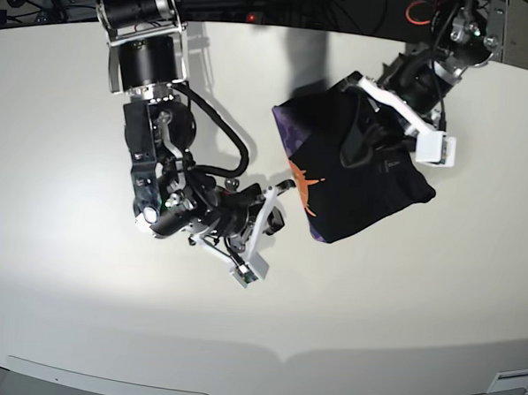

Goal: Fold the T-shirt properly
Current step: 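Lift the strip end with the right gripper and fold it toward the left gripper, then regrasp the folded bundle with both grippers at its edges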

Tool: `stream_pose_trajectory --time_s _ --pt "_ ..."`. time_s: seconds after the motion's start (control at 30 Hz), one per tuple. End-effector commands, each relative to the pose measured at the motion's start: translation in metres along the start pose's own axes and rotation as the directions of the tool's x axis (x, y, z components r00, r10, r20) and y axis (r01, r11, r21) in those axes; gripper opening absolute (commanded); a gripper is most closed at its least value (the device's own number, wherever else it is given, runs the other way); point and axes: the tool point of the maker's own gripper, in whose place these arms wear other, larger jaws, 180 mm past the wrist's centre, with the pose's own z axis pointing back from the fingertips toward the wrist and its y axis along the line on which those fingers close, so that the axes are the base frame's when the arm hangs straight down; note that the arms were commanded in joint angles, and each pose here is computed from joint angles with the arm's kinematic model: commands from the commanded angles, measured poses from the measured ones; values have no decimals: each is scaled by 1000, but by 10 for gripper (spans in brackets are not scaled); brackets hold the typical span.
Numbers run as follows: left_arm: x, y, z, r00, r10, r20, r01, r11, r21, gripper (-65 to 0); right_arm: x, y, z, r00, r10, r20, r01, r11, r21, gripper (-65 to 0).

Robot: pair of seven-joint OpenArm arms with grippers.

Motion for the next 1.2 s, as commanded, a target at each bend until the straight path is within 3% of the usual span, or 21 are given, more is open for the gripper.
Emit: stream_pose_trajectory --time_s 0.0,0.13,0.23,0.3,0.4,0.5,0.67,0.7,0.77,0.8,0.87,1.0,1.1,1.17 --pt "0 -12 -2 1000 -11 0 11 1000 -29 -650 22 -4 5 998 16 59 -15 1000 -6 -650" --pt "-24 -19 -5 991 -100 -87 99 995 -16 -650 22 -5 5 998 16 58 -16 1000 -8 -650" --pt "-32 8 -1 982 -129 -138 147 980 133 -650 22 -5 5 998 16 57 -16 1000 -8 -650" --pt "-34 32 6 969 -179 -173 220 941 256 -650 22 -5 5 998 16 57 -15 1000 -7 -650" --pt "-28 64 20 954 -220 -205 288 868 405 -650 22 -5 5 998 14 59 -14 1000 -5 -650" --pt "-24 86 33 931 -262 -254 357 797 487 -650 22 -5 5 998 14 58 -14 1000 -5 -650" --pt "6 136 75 906 -313 -284 417 558 717 -650 23 -4 5 998 14 63 -14 1000 -3 -650" --pt "12 142 83 906 -320 -276 412 519 749 -650 25 -3 6 997 10 72 -11 1000 3 -650" --pt "18 147 89 911 -320 -262 395 487 779 -650 30 0 6 995 -3 104 1 1000 23 -650" --pt "18 145 88 913 -319 -254 389 492 779 -650 34 3 6 992 -11 125 7 999 37 -650" --pt "17 138 81 930 -301 -210 348 542 765 -650 45 12 5 985 -28 171 16 997 69 -650" --pt "10 104 54 952 -270 -147 299 709 639 -650 68 40 -1 967 -34 253 2 992 129 -650" --pt "-6 66 31 963 -227 -142 268 839 474 -650 84 58 -7 951 7 309 -47 991 124 -650" --pt "-19 44 21 963 -214 -161 260 892 370 -650 89 74 -13 948 49 314 -92 988 124 -650"
